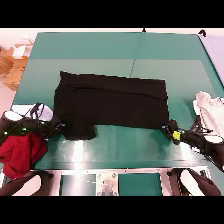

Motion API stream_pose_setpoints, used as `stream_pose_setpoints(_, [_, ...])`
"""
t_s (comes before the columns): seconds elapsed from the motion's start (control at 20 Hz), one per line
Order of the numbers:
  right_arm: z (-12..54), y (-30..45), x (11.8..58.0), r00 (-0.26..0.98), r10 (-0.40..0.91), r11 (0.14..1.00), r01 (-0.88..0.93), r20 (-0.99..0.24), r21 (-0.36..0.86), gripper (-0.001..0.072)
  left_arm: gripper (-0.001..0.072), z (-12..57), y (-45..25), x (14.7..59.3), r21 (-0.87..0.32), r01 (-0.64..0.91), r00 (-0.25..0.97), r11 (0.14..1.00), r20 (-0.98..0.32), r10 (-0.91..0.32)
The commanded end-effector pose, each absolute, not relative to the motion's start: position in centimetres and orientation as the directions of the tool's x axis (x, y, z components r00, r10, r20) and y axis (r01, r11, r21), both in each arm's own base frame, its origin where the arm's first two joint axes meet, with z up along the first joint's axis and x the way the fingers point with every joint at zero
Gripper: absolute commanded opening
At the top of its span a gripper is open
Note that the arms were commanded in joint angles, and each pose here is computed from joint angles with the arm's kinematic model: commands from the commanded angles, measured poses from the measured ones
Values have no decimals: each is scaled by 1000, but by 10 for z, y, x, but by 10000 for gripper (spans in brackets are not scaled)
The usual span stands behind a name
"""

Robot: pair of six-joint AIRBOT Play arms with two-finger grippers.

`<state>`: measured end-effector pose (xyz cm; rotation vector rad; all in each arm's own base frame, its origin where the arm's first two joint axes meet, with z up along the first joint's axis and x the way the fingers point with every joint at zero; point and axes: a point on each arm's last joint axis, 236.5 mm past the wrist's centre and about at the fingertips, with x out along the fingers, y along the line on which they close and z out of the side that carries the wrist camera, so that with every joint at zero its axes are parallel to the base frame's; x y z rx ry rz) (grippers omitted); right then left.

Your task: Fold the shirts.

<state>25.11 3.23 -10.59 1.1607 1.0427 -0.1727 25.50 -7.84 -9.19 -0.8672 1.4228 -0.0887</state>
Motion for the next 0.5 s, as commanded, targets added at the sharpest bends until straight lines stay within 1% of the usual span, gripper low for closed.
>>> stream_pose_setpoints(0.0, [-113,33,266,589,326,407,619,-739,672,296,588,-96,-85,263,-588,-456,253,668,-805,-536])
stream_pose_setpoints(0.15, [-120,35,264,569,333,401,636,-752,659,294,588,-104,-85,251,-571,-466,224,676,-815,-535])
stream_pose_setpoints(0.2, [-120,33,265,573,326,403,635,-752,659,283,589,-104,-84,255,-575,-470,240,670,-813,-530])
stream_pose_setpoints(0.25, [-120,32,266,575,322,404,635,-752,659,248,588,-101,-85,261,-591,-476,263,652,-803,-535])
stream_pose_setpoints(0.3, [-120,31,266,577,319,404,635,-752,659,192,549,-98,-87,266,-608,-472,284,638,-790,-543])
stream_pose_setpoints(0.35, [-120,31,266,577,319,415,628,-752,658,129,396,-96,-89,269,-625,-451,299,637,-778,-552])
stream_pose_setpoints(0.4, [-120,31,266,577,319,419,626,-752,658,122,256,-94,-91,271,-634,-436,306,639,-772,-557])
stream_pose_setpoints(0.45, [-120,31,266,577,319,419,626,-752,658,65,82,-94,-91,272,-636,-421,309,647,-771,-557])
